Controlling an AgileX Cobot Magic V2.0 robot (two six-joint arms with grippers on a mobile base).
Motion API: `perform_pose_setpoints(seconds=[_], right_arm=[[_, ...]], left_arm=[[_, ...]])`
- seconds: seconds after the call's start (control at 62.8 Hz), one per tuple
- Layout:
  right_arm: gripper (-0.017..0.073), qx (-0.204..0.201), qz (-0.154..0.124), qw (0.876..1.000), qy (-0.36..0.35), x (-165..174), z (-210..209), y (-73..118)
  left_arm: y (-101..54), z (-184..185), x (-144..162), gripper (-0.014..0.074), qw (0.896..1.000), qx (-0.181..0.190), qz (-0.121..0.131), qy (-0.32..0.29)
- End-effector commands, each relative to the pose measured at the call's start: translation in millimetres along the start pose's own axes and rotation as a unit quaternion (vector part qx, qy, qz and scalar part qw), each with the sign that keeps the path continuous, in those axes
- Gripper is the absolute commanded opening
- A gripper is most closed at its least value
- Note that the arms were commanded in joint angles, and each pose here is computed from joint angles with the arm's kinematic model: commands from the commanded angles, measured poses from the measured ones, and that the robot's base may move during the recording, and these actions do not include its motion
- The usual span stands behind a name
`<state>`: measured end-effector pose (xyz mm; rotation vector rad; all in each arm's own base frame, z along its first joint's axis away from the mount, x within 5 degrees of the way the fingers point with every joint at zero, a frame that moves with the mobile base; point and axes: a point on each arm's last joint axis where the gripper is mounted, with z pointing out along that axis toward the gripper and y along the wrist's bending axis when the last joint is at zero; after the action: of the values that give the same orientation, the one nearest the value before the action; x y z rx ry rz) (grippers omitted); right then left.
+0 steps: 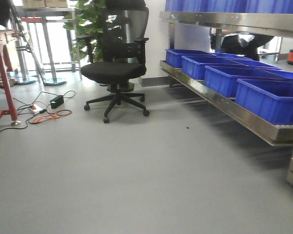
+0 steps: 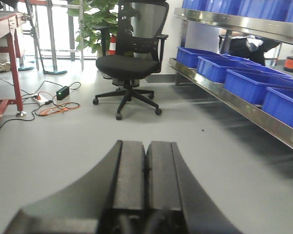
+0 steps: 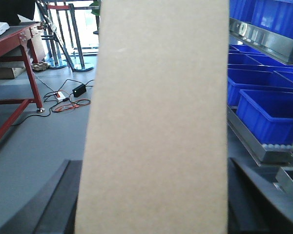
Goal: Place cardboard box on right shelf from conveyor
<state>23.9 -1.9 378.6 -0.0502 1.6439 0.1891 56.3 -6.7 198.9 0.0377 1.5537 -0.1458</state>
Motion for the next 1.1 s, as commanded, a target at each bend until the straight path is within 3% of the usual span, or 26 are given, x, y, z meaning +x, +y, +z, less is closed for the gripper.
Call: perform_pose_setpoints(seconds=[0.0, 0.271, 1.083], right_arm=[[0.0141, -0.006, -0.01, 0.998, -0.06, -17.6, -2.4, 1.8], [0.0141, -0.005, -0.01, 0.998, -0.059, -17.4, -2.4, 1.7], [0.0141, -0.006, -0.01, 0.998, -0.057, -17.0, -2.3, 1.7]], left_arm=[[0.2, -1.5, -10.1, -0.0119, 0.999, -0.002, -0.006, -0.053], [4.4, -1.7, -10.4, -0.0119, 0.998, -0.04, -0.003, -0.056], [4.4, -1.9, -10.5, -0.0119, 0.998, -0.039, -0.003, -0.057]])
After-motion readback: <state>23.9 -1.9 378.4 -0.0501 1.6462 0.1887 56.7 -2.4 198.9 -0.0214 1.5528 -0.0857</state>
